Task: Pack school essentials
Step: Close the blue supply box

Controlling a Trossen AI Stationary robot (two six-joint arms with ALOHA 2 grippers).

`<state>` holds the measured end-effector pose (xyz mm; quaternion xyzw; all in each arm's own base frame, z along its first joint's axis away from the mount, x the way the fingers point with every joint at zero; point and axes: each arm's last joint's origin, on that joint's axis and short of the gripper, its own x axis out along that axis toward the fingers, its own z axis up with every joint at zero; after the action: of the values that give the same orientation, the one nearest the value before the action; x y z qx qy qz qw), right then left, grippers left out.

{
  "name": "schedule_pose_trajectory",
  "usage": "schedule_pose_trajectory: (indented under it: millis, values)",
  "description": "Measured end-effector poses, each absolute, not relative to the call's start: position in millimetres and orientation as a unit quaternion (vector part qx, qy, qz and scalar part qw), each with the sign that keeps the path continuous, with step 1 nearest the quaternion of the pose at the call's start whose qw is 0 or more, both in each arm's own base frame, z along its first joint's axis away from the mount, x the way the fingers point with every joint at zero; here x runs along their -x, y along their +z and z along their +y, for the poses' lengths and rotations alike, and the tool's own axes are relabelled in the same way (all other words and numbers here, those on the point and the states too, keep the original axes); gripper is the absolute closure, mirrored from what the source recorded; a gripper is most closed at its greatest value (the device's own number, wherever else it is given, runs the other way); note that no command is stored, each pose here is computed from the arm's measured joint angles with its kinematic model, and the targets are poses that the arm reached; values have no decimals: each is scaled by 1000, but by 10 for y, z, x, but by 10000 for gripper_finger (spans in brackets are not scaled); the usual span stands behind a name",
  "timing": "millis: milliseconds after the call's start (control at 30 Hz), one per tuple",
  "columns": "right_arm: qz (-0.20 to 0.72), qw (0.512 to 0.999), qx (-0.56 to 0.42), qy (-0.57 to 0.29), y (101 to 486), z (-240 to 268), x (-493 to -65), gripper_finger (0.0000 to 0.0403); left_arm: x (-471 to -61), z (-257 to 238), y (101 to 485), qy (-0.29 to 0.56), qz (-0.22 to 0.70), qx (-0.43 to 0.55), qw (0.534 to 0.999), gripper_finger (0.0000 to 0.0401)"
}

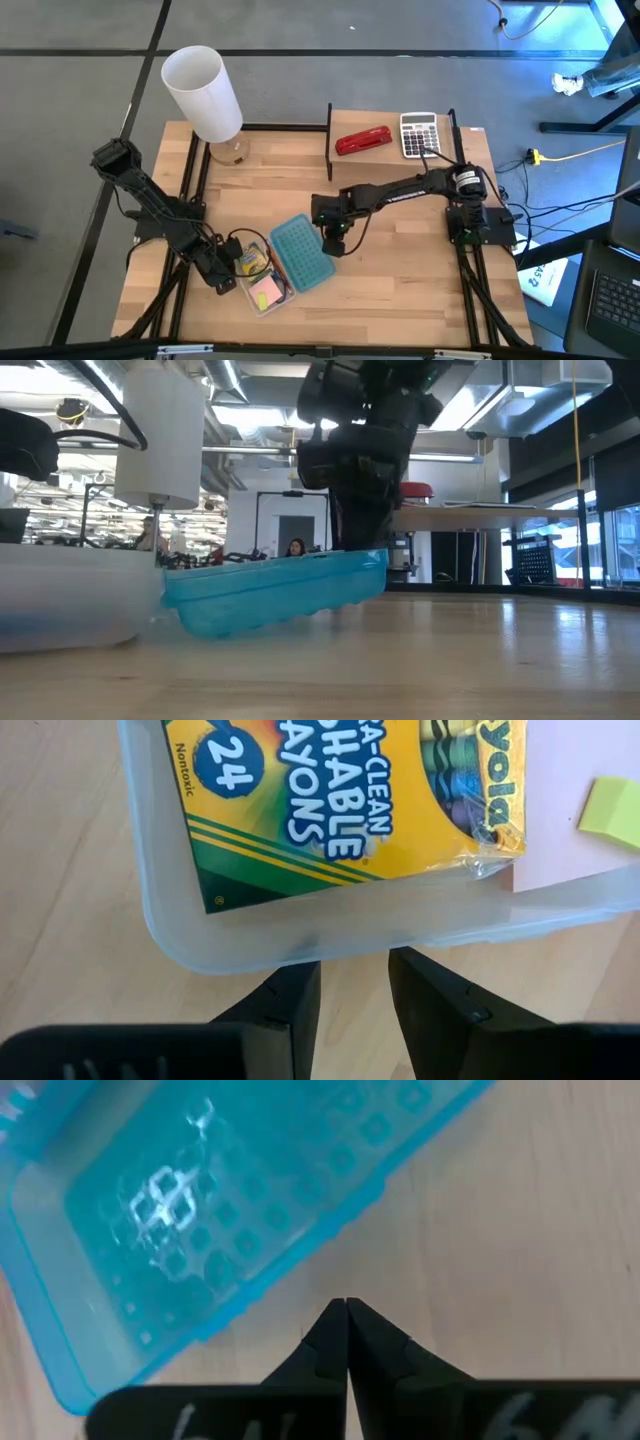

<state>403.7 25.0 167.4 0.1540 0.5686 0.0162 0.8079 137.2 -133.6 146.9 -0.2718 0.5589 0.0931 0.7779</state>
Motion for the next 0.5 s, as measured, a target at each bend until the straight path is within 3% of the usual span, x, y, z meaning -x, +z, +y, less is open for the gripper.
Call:
schedule_pose_trajectory:
  millis: [500]
  values:
    - [519,840,-151,49,1554,282,-4100,398,-1371,-1335,1469,94,559,271,778,288]
